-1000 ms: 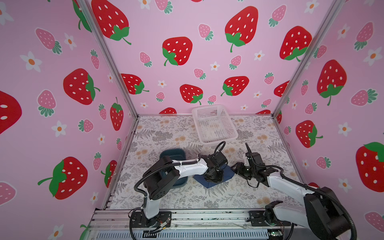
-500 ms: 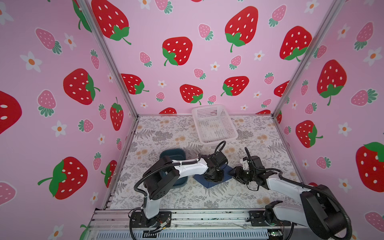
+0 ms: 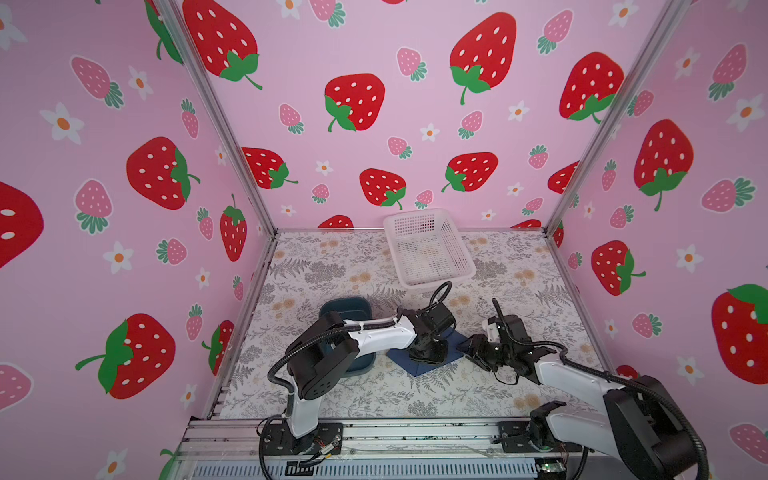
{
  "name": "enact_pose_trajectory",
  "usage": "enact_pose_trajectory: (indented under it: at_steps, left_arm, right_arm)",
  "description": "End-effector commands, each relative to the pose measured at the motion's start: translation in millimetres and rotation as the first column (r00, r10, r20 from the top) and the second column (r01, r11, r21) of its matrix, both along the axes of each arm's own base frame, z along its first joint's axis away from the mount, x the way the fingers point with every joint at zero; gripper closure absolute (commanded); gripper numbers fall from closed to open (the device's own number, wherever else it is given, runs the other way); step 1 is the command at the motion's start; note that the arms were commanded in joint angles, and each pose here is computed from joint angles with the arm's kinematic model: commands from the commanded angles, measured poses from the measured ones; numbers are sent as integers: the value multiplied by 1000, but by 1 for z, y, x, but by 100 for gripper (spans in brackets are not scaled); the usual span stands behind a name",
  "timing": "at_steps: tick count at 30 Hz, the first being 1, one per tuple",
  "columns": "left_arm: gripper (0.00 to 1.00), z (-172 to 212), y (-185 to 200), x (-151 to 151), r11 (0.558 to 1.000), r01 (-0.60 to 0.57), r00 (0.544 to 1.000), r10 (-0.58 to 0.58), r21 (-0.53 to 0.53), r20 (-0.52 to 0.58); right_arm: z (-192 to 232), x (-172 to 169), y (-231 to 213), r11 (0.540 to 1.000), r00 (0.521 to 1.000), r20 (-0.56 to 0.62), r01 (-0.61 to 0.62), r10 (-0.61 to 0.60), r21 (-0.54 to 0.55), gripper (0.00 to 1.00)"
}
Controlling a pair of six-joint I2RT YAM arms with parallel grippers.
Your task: Place the utensils on the paper napkin and roll it up
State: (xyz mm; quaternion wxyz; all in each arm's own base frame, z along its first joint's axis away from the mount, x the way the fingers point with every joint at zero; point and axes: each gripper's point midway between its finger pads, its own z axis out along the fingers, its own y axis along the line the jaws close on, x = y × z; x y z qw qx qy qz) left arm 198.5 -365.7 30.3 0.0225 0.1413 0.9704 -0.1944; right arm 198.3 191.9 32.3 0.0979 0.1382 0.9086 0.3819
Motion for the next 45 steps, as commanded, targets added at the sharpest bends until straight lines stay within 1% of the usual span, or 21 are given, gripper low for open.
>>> enact_pose_trajectory:
  at_steps: [1,6,9,13,15,19,23,30,40,45]
  left_arm:
    - [91,7,-2,6,1000,3,1000,-3,5,16]
    - [91,6,-2,5,1000,4,1000,-4,2,13]
    - [91,6,-2,5,1000,6,1000,-6,4,14]
    - [91,6,-1,5,1000,2,1000,-3,5,15]
    - [91,6,-2,5,1000,3,1000,-3,5,16]
    - [91,5,-2,6,1000,1,1000,-1,5,14]
    - [91,5,-1,6,1000,1,1000,-2,6,15]
    - [91,5,-1,5,1000,1,1000,-1,6,13]
    - [91,6,0,6,1000,-2,1000,2,6,16]
    - [91,4,0,5,1000,-3,1000,3,8,14]
  right_arm:
    - [-19,-18,-14,998,994,-93,46,-50,-42,47]
    - [-27,-22,-12,998,992,-108,56,-58,-16,47]
    - [-27,-16,-12,997,992,-98,73,-74,-14,47]
    - [-22,-5,-11,995,993,-57,100,-100,-11,47]
    - [-18,-1,-8,994,993,-46,111,-110,23,46]
    - [-7,6,2,982,990,-30,138,-135,129,46]
    - [-4,11,2,978,988,-16,155,-154,136,46]
    - [3,17,8,971,989,13,145,-151,192,45]
    - [6,29,10,969,985,59,146,-160,197,44]
    - [20,38,12,959,983,94,130,-158,254,42]
